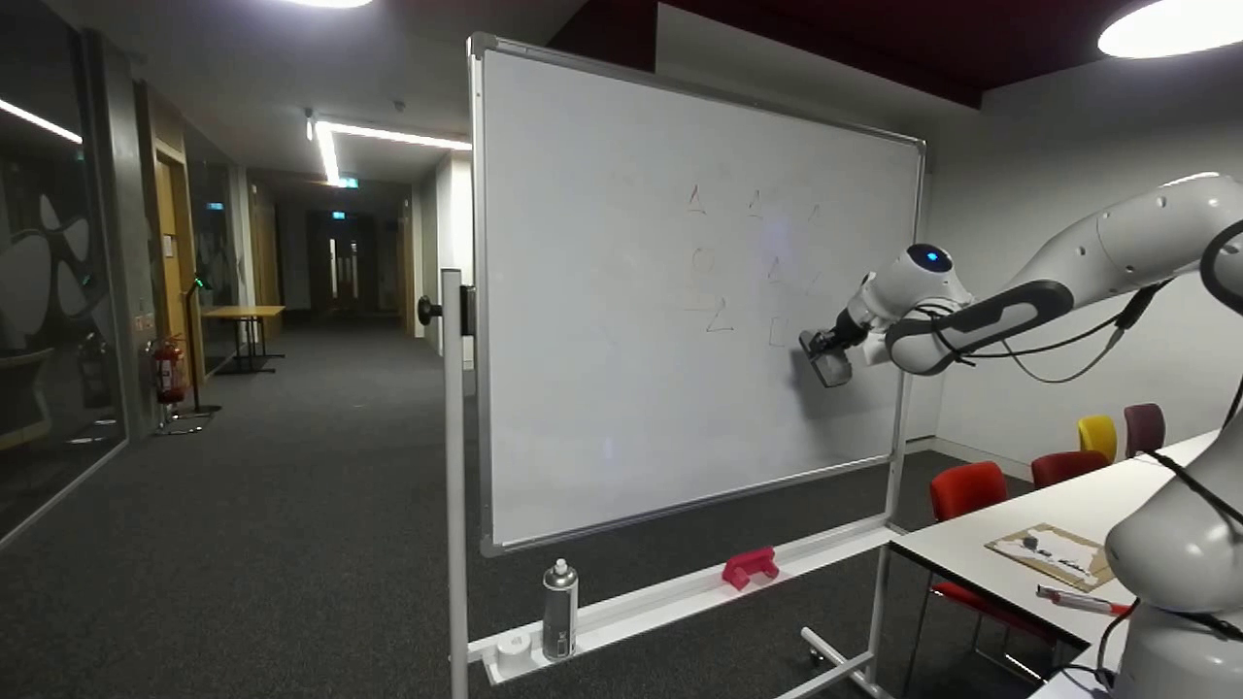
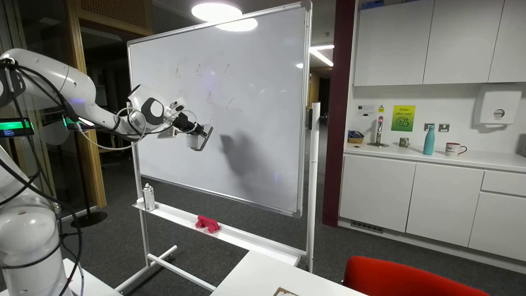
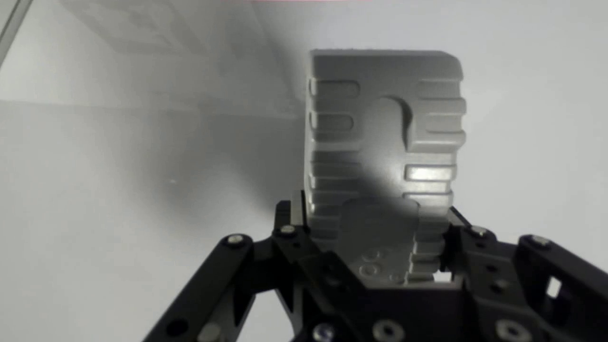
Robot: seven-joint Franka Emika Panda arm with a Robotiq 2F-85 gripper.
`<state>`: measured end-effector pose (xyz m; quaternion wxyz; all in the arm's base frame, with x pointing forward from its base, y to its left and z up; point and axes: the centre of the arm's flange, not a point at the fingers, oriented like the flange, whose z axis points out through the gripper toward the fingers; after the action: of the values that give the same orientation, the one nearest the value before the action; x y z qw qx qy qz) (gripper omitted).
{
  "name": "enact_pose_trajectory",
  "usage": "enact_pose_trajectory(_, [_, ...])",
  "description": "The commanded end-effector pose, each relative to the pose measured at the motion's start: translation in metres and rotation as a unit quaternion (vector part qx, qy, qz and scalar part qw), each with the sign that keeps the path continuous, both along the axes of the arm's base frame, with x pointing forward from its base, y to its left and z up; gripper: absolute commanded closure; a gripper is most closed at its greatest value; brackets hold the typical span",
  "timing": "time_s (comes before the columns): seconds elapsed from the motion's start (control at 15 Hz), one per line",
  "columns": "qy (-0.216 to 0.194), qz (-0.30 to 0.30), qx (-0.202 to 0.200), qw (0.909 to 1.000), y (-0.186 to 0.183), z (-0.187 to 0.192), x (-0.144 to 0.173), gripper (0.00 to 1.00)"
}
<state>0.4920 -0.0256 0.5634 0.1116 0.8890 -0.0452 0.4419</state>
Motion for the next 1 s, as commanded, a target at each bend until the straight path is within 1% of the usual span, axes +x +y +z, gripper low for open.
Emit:
enact_pose_trajectory(0.0, [-0.042,0.016,-0.003,0.999,0.002,0.018,0.005,0.65])
enact_pose_trajectory(0.07, [-0.043,0.009,0.001,0.9991,0.002,0.02,0.003,0.65])
enact_pose_trajectory(0.13, [-0.021,0.01,0.002,0.9997,0.003,0.008,0.001,0.4])
enact_pose_trajectory(0.4, [-0.024,0.009,0.002,0.9997,0.003,0.012,0.001,0.4])
enact_pose_trajectory(0.47, [-0.036,0.011,0.009,0.9993,0.002,0.014,0.004,0.65])
enact_pose_trajectory(0.6, [-0.052,0.011,0.011,0.9985,0.001,0.016,0.006,0.65])
enact_pose_trajectory(0.93, [-0.099,0.049,0.012,0.9938,0.002,0.016,0.015,0.65])
